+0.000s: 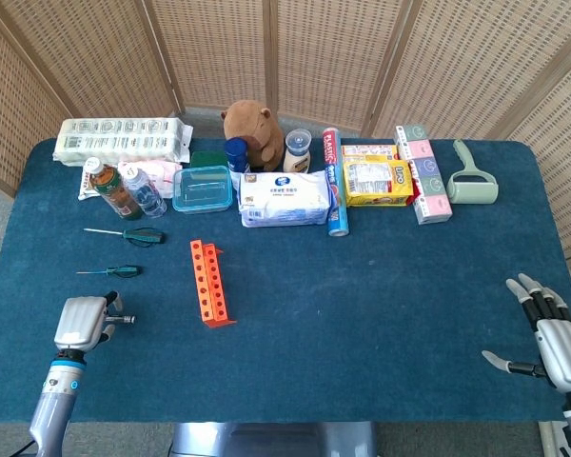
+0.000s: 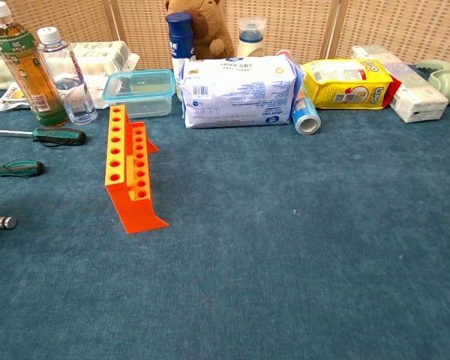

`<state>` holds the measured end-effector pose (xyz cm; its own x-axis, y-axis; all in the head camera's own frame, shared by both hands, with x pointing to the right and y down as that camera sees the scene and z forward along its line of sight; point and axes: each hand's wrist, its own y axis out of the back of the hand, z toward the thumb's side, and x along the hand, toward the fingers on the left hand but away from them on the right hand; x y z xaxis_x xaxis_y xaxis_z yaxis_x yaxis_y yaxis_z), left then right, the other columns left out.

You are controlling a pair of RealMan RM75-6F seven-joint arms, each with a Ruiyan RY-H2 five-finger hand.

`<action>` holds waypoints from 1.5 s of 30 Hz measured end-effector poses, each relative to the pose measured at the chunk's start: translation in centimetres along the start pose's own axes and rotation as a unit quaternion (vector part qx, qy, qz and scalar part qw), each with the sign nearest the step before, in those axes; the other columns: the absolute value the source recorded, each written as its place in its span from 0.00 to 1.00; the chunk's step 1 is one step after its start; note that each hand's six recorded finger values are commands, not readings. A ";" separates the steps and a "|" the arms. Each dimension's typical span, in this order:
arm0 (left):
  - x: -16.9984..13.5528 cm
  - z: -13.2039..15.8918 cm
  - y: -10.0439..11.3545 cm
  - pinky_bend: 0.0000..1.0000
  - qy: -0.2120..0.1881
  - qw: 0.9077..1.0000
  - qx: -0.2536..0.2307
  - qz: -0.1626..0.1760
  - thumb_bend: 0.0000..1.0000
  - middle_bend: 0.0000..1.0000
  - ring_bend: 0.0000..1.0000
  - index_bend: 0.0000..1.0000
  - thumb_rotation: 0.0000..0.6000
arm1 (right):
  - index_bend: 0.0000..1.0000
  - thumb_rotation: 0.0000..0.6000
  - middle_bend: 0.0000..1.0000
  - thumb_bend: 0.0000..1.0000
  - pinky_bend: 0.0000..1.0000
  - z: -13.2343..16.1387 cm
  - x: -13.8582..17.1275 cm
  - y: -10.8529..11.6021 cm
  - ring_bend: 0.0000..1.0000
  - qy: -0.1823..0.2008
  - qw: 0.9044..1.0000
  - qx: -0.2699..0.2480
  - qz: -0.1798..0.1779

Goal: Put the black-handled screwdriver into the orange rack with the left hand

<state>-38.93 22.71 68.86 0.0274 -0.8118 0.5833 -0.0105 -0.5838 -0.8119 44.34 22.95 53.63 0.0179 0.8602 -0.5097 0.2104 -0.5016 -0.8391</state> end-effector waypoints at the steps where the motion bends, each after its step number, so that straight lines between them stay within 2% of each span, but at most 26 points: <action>1: 0.0 0.1 -0.1 1.00 0.000 1.000 0.000 -0.001 0.25 1.00 1.00 0.51 1.00 | 0.04 0.68 0.00 0.00 0.00 0.0 0.0 0.0 0.00 0.000 1.000 -0.001 0.000; 21: 0.6 0.9 -1.0 1.00 0.011 0.999 0.010 -0.032 0.32 1.00 1.00 0.51 1.00 | 0.04 0.69 0.00 0.00 0.00 -0.2 0.0 0.3 0.00 0.000 1.000 -0.008 0.000; 45: 0.8 1.4 -0.9 1.00 0.038 0.996 0.050 -0.059 0.33 1.00 1.00 0.51 1.00 | 0.04 0.69 0.00 0.00 0.00 -0.2 0.1 0.5 0.00 0.001 1.000 -0.010 -0.002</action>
<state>-37.53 22.58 70.05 -0.0529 -0.7380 0.6727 0.0880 -0.6745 -0.7330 44.66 22.83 53.23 0.0191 0.8621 -0.5063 0.2298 -0.4967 -0.8370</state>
